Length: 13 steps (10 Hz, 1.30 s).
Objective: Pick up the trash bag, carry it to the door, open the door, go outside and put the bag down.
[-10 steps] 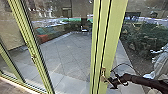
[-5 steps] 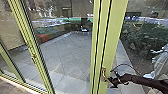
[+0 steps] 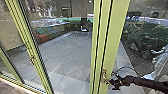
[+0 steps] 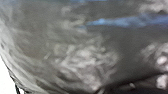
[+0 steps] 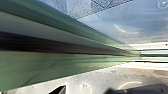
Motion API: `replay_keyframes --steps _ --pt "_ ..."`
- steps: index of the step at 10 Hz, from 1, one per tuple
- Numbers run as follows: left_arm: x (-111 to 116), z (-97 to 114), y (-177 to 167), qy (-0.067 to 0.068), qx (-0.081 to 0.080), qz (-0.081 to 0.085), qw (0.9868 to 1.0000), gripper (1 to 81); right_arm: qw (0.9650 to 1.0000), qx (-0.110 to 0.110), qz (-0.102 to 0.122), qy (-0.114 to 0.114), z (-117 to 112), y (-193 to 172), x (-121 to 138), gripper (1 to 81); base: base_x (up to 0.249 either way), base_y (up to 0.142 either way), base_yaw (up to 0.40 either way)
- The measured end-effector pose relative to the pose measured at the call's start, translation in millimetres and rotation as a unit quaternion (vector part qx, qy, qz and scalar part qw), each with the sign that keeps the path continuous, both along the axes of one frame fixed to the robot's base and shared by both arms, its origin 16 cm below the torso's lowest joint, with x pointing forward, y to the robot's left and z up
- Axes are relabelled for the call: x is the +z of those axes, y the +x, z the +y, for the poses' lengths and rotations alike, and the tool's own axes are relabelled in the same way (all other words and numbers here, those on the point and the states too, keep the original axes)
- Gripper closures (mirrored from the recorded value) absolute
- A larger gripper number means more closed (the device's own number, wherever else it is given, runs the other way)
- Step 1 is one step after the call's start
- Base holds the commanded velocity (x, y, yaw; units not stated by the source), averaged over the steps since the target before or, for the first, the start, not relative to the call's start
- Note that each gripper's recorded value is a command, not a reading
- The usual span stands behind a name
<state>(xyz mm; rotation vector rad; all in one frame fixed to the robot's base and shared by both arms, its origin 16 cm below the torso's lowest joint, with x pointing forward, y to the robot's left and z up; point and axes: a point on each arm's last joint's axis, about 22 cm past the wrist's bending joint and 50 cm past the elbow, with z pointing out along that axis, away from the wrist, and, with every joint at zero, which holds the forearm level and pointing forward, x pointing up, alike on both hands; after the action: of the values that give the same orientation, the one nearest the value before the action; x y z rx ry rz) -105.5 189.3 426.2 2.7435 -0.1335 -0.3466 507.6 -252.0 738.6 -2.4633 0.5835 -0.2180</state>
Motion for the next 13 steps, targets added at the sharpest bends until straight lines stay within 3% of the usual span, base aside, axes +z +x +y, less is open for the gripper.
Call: replay_keyframes --steps 2,8,10,11,13 --pt "-2 0 8 0.001 0.001 -0.009 1.0 81.1 1.0 -0.006 0.002 0.005 -1 -7 -1 1.0 0.114 0.0 0.0" --pt "-1 -2 7 0.0 0.0 -0.006 1.0 81.1 0.9993 -0.035 -0.003 0.016 -18 -8 11 1.0 0.102 0.0 0.0" --pt "-1 -6 9 -0.002 0.001 -0.006 1.0 81.1 0.9992 -0.034 0.0 0.02 -23 -15 15 1.0 0.038 0.0 0.0" --pt "-1 -7 10 -0.003 0.001 -0.006 1.0 81.1 0.9996 -0.02 0.014 0.016 -30 -23 23 1.0 0.0 0.0 0.0" --pt "-1 -7 11 -0.002 0.001 -0.006 1.0 81.1 0.9996 -0.014 0.017 0.017 -33 -24 34 1.0 0.0 0.0 0.0"
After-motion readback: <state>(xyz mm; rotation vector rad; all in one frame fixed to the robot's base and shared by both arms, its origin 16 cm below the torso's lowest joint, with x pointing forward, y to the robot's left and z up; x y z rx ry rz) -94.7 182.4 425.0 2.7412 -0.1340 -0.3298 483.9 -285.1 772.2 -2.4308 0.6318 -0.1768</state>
